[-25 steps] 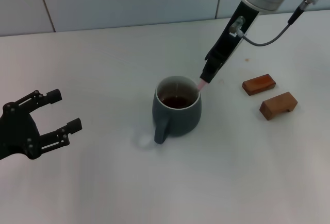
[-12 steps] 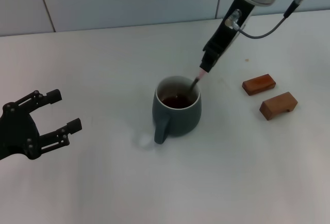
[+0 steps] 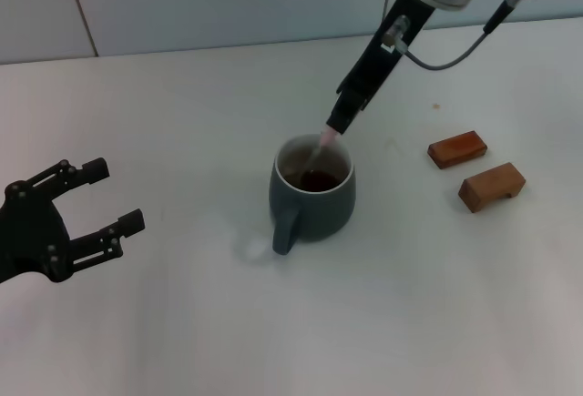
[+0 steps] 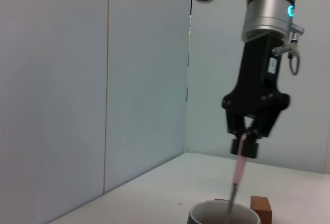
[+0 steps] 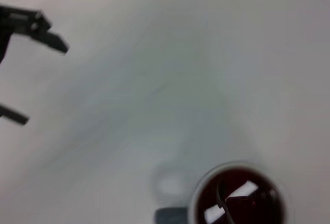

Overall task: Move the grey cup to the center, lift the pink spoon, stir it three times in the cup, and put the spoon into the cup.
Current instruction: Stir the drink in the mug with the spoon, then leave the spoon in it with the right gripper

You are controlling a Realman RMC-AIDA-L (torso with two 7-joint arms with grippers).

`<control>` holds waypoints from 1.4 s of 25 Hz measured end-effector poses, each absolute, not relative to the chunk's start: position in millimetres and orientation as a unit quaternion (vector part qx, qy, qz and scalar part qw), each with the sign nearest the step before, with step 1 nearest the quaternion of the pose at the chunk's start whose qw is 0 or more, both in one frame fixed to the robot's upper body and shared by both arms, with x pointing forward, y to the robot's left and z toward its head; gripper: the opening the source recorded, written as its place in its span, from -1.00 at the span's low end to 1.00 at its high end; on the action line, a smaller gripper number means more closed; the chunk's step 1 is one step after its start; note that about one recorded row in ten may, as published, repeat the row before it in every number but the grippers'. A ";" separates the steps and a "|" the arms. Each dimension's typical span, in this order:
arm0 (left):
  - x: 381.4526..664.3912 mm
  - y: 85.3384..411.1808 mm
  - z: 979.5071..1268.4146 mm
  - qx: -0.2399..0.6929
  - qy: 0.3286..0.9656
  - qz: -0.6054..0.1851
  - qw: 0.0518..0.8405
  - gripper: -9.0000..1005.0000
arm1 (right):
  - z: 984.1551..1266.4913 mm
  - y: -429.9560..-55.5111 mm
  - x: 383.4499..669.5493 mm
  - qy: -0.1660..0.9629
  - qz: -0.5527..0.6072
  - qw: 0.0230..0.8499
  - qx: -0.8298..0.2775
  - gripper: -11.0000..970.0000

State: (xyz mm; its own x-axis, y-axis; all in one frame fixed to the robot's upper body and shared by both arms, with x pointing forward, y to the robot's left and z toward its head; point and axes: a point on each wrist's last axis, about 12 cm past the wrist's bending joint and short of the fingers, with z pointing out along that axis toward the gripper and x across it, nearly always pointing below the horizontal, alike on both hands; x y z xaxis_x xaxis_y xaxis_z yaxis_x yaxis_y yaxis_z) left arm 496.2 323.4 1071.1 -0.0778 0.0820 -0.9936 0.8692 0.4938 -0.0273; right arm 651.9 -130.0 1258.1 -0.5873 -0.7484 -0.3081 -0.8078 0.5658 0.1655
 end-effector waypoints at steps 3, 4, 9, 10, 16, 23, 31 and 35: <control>496.1 323.3 1071.2 0.367 0.648 -0.345 0.572 0.65 | 1255.7 -134.8 655.3 0.889 0.118 0.101 -0.430 -0.74; 496.0 323.3 1071.3 0.367 0.647 -0.345 0.572 0.65 | 1255.3 -135.6 655.4 0.891 0.110 0.098 -0.429 -0.74; 494.2 324.1 1070.8 0.365 0.648 -0.346 0.572 0.65 | 1254.5 -131.9 649.0 0.887 0.117 0.080 -0.440 -0.74; 494.2 324.1 1070.8 0.365 0.648 -0.346 0.572 0.65 | 1254.7 -131.0 648.7 0.886 0.117 0.081 -0.442 -0.74; 492.7 324.6 1070.9 0.364 0.646 -0.348 0.573 0.65 | 1253.3 -130.3 647.8 0.885 0.118 0.082 -0.443 -0.74; 492.6 324.7 1070.9 0.363 0.646 -0.348 0.574 0.65 | 1249.5 -129.1 646.1 0.884 0.119 0.077 -0.445 -0.56; 492.6 324.6 1070.9 0.364 0.646 -0.348 0.574 0.65 | 1248.8 -128.9 644.5 0.874 0.128 0.099 -0.458 -0.18; 492.9 324.6 1071.0 0.363 0.646 -0.348 0.574 0.65 | 1253.0 -132.9 637.4 0.845 0.162 0.161 -0.483 -0.01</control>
State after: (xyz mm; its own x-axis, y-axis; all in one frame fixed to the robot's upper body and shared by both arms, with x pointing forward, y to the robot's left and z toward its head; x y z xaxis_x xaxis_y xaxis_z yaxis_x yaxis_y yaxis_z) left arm 492.9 324.6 1071.0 -0.0766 0.0703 -0.9946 0.8687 0.4943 -0.0320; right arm 637.4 -132.9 1253.0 -0.4817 -0.7641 -0.4290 -0.8685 0.4815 0.1175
